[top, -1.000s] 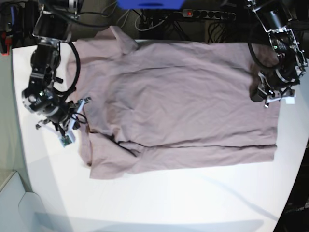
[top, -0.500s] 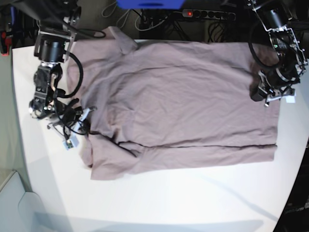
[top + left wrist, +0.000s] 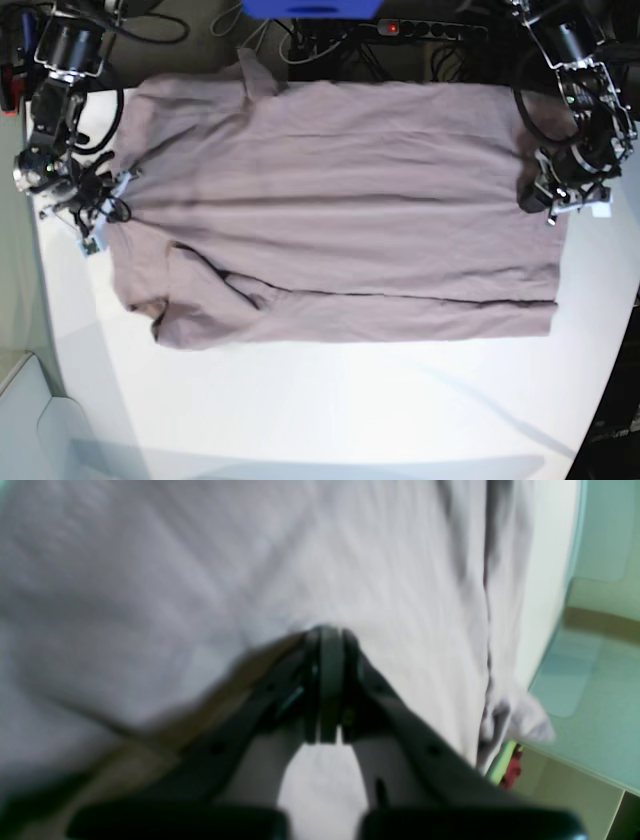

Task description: Layout the t-shirt on the table in an organized manner, then fold the t-shirt properly

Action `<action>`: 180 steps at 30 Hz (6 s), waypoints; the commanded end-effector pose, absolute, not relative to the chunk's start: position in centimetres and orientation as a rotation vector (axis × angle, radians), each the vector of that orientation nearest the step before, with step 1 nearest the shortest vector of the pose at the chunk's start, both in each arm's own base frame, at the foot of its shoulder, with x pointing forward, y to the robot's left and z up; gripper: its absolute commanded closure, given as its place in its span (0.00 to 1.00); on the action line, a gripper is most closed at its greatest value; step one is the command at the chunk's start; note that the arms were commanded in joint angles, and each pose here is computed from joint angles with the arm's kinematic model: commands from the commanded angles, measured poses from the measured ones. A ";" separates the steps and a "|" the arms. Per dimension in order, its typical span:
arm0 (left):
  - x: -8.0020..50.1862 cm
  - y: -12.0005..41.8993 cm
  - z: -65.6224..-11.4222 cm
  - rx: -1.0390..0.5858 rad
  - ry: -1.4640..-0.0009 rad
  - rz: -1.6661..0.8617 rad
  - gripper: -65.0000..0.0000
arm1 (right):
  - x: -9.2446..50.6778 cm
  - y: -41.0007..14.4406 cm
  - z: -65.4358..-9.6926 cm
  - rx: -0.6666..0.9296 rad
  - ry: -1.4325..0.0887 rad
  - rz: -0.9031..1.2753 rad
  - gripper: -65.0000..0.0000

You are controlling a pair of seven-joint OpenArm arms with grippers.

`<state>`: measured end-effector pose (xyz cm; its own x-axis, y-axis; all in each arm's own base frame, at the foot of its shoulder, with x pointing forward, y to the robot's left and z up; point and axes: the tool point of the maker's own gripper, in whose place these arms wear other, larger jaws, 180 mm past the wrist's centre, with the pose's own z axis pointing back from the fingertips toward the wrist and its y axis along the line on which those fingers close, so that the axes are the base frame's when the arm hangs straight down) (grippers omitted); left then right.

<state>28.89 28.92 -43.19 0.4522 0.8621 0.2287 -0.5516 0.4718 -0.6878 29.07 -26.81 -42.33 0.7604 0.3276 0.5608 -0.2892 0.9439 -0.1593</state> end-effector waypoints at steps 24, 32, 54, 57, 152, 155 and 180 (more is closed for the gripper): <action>31.6 28.6 -36.7 -0.650 -0.755 0.812 1.00 | 30.0 -22.9 -33.4 -0.159 -0.863 0.440 0.82; 31.5 28.7 -37.4 -0.624 -0.739 0.816 1.00 | 34.0 -20.4 -35.4 -0.074 -0.812 0.469 0.50; 35.4 29.9 -33.1 -0.643 -0.851 0.778 0.99 | 36.0 -18.8 -40.0 0.073 -0.780 0.429 0.81; 35.3 30.0 -33.1 -0.643 -0.852 0.779 0.99 | 37.0 -18.8 -39.0 0.067 -0.804 0.431 1.00; 27.1 26.0 -47.8 -0.140 -0.344 0.506 1.00 | 29.2 -15.4 -42.4 0.071 -0.697 0.611 1.00; 25.0 26.3 -48.0 -0.167 -0.309 0.520 1.00 | 27.7 -15.0 -42.0 0.081 -0.697 0.658 1.00; 29.9 33.6 -33.4 -0.289 -0.752 0.612 0.91 | 27.1 -14.5 -41.6 0.090 -0.705 0.676 1.00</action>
<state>29.57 33.20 -34.30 0.5774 0.6238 0.5268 -0.4260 0.7806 -0.4574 26.46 -14.49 -42.50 0.5848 0.5448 0.6010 -0.6003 0.7889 -0.1310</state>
